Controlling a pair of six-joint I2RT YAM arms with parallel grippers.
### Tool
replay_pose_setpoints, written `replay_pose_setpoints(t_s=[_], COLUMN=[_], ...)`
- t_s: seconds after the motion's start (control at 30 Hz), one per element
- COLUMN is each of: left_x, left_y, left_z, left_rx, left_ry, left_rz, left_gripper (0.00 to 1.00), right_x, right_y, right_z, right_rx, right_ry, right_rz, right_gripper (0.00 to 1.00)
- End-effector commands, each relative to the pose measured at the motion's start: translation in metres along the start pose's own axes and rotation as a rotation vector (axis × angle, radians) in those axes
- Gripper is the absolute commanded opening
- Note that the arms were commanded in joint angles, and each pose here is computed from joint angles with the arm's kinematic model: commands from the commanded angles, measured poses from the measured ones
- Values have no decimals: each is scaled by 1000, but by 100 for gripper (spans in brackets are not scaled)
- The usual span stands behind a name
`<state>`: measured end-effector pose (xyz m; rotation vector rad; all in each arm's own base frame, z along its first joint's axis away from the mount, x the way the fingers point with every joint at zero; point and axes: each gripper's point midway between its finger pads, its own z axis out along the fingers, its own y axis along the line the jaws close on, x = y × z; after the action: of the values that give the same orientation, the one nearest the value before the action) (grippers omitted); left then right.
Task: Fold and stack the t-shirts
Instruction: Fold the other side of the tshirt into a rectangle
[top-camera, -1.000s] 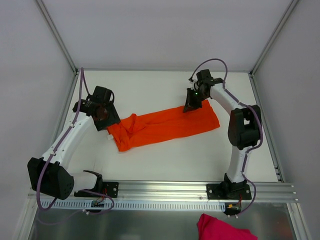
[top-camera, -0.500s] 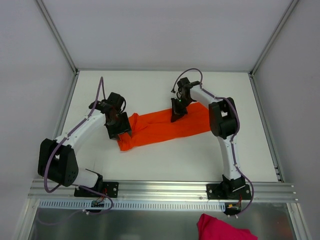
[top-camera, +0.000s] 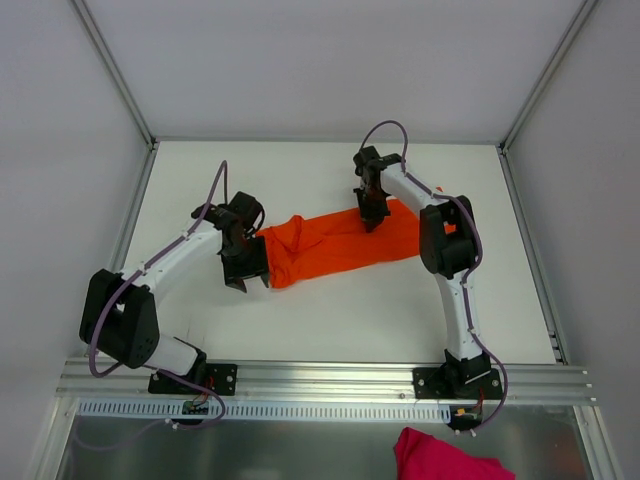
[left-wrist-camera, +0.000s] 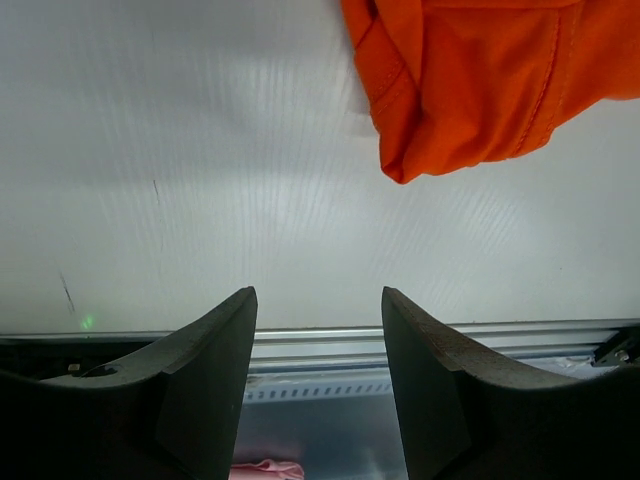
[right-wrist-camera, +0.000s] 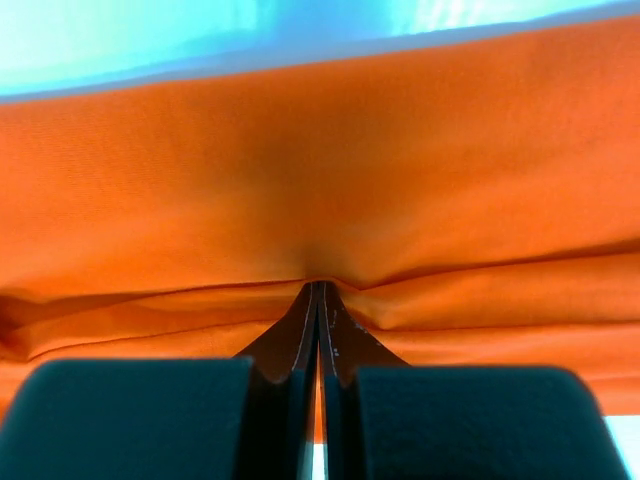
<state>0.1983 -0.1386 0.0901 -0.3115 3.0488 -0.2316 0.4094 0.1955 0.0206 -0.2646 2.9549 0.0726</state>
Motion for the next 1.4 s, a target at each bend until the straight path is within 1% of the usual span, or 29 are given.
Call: replay_pose_setpoints(t_s=[0.0, 0.07, 0.13, 0.2, 0.3, 0.47, 0.6, 0.7, 0.9, 1.17, 1.33, 1.37], left_x=[4, -2, -5, -15, -29, -48, -54, -55, -51, -39, -31, -30], left_y=[7, 6, 3, -2, -17, -43, -61, -62, -65, -55, -50, -48], left_z=[-2, 8, 20, 26, 25, 25, 28, 34, 40, 47, 57, 62], left_rx=[-40, -55, -67, -85, -46, -21, -14, -36, -29, -50, -63, -79], left_ry=[-42, -63, -47, -65, -105, -135, -152, -136, -121, -89, -43, -25], left_rz=[9, 18, 29, 60, 88, 125, 169, 176, 184, 180, 194, 193], left_gripper=[53, 51, 49, 48, 48, 47, 47, 46, 45, 44, 41, 39], right_x=[-6, -9, -10, -9, -5, -2, -1, -2, -3, -4, -3, -3], right_y=[-30, -24, -22, -20, -18, -20, -19, -20, -20, -21, -25, -24], right_z=[-1, -6, -10, -12, -11, -7, -7, -10, -12, -12, -11, -12], right_rx=[134, 105, 100, 99, 92, 99, 97, 102, 106, 105, 106, 105], right_ry=[-22, -40, -47, -47, -36, -25, -23, -30, -35, -35, -30, -31], right_rz=[-11, -9, -16, -30, -32, -39, -40, -45, -47, -46, -37, -37], right_gripper=[1, 1, 1, 1, 1, 1, 1, 1, 1, 1, 1, 1])
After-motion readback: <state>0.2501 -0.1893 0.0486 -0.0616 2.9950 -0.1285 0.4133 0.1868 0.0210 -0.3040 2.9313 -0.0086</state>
